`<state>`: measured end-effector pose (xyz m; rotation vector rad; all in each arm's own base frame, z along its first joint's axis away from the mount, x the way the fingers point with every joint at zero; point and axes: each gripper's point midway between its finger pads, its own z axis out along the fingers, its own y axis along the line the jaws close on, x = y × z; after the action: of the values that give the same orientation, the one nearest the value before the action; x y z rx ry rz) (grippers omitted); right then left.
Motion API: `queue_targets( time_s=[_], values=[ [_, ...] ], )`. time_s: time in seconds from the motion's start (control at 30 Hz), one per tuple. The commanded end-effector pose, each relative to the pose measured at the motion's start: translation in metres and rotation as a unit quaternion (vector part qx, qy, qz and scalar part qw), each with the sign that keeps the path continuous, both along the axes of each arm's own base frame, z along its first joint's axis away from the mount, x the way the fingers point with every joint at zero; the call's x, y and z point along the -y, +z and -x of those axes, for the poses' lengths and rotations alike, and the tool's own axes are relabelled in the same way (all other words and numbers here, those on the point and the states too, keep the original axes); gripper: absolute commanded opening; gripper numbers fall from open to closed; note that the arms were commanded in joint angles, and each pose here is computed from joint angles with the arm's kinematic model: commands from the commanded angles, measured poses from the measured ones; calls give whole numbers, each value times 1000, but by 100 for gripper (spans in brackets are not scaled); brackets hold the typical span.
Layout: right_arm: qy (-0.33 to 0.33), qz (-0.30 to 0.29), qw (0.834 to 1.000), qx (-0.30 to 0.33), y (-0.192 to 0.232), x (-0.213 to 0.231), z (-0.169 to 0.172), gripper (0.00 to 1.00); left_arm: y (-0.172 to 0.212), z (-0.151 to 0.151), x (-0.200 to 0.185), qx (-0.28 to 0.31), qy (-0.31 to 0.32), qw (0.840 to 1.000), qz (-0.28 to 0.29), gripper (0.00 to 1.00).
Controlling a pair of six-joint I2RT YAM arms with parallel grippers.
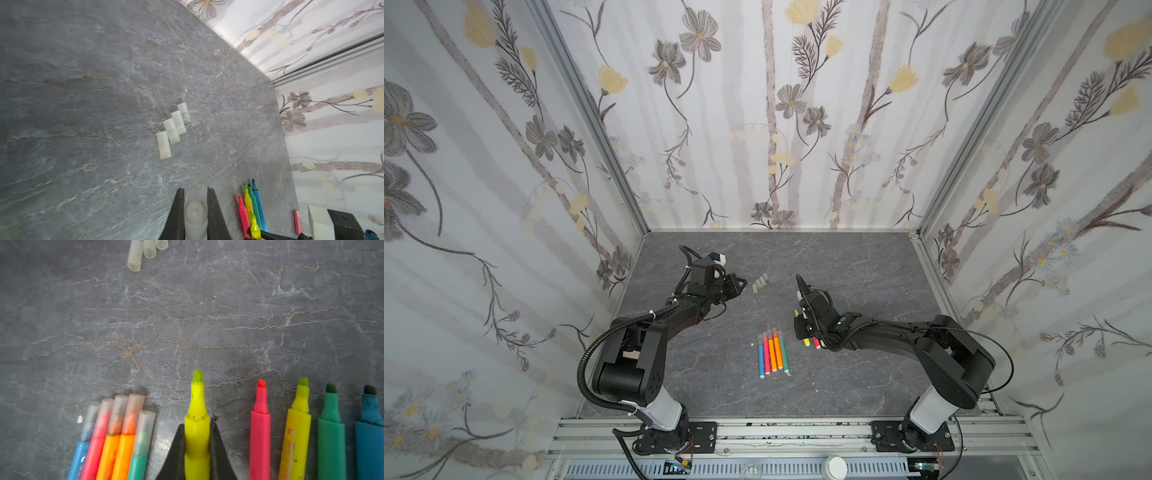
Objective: Open the pen caps
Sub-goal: 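Lay the lime highlighter beside the pink one while the left gripper carries the cap, then lower the left gripper and set the lime cap beside the other caps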
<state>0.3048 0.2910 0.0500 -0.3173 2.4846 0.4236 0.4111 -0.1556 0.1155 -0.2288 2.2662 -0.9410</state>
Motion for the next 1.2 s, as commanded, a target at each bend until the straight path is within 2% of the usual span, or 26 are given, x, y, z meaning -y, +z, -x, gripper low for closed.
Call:
queue_targets(
  time_s=[0.0, 0.27, 0.77, 1.17],
  values=[
    [-19, 51, 999, 1, -10, 14, -5, 0, -8, 1, -8, 1, 0, 1000, -12, 0],
    [-16, 89, 996, -2, -23, 11, -1, 6, -21, -2, -16, -7, 6, 1000, -11, 0],
    [-34, 139, 990, 8, -27, 21, -4, 25, -27, -8, -14, -11, 5, 1000, -6, 0],
    [-48, 152, 986, 40, -2, 31, -8, 27, -41, -16, -6, -24, 0, 1000, 8, 0]
  ],
)
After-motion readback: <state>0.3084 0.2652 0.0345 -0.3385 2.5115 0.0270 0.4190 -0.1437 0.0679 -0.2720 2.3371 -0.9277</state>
